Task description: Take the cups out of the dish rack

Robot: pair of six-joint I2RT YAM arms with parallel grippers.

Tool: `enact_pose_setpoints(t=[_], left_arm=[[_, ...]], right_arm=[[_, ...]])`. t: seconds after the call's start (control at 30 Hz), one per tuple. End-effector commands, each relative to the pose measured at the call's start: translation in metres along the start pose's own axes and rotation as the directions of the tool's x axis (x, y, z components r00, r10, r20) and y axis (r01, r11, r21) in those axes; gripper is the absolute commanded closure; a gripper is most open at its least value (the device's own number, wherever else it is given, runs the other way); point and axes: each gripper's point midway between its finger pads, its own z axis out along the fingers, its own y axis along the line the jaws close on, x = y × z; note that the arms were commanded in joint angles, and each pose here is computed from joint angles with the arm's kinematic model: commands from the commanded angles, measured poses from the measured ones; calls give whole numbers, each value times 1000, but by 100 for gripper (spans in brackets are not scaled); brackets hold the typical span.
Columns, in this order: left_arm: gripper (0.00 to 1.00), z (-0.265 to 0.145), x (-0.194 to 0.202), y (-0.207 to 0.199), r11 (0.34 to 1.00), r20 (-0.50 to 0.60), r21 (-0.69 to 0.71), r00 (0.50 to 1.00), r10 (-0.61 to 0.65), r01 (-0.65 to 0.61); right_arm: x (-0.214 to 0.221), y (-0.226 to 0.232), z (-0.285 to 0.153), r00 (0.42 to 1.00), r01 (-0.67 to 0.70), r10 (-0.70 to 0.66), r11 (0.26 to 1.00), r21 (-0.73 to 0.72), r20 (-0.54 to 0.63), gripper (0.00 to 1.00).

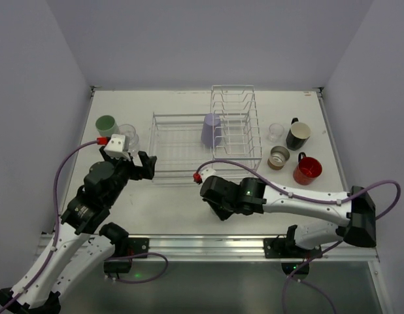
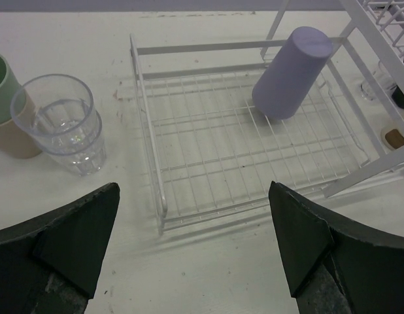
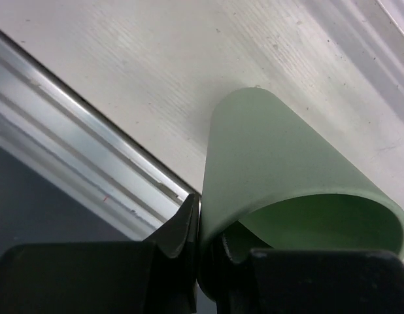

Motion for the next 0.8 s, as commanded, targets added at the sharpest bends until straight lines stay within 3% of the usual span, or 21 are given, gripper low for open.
enact_pose_setpoints(t=[0.0, 0.2, 0.3, 0.4, 0.43, 0.47, 0.77], left_arm=[[0, -1, -3, 3, 1000, 19, -6, 999, 31, -31], [0, -1, -2, -2, 999, 17, 26, 999, 37, -37], [0, 0, -1, -3, 999, 13, 32, 999, 38, -38], [0, 0, -1, -3, 999, 13, 33, 999, 39, -39], [0, 0, -1, -3, 999, 12, 35, 999, 37, -38], [0, 0, -1, -3, 999, 13, 37, 999, 38, -38], [0, 6, -6, -22, 992, 13, 123, 1000, 12, -14]], right_arm=[[-13, -11, 5, 998, 64, -65, 992, 107, 6, 100], [-15, -11, 29, 995, 98, -95, 983, 155, -28, 98], [-14, -11, 34, 993, 111, -105, 980, 163, -43, 92], [-14, -8, 36, 992, 124, -118, 979, 159, -47, 78], [-14, -7, 35, 991, 130, -124, 978, 161, -46, 67], [-17, -5, 33, 991, 132, -128, 978, 159, -38, 62], [-52, 11, -14, 985, 92, -102, 993, 78, 136, 31]])
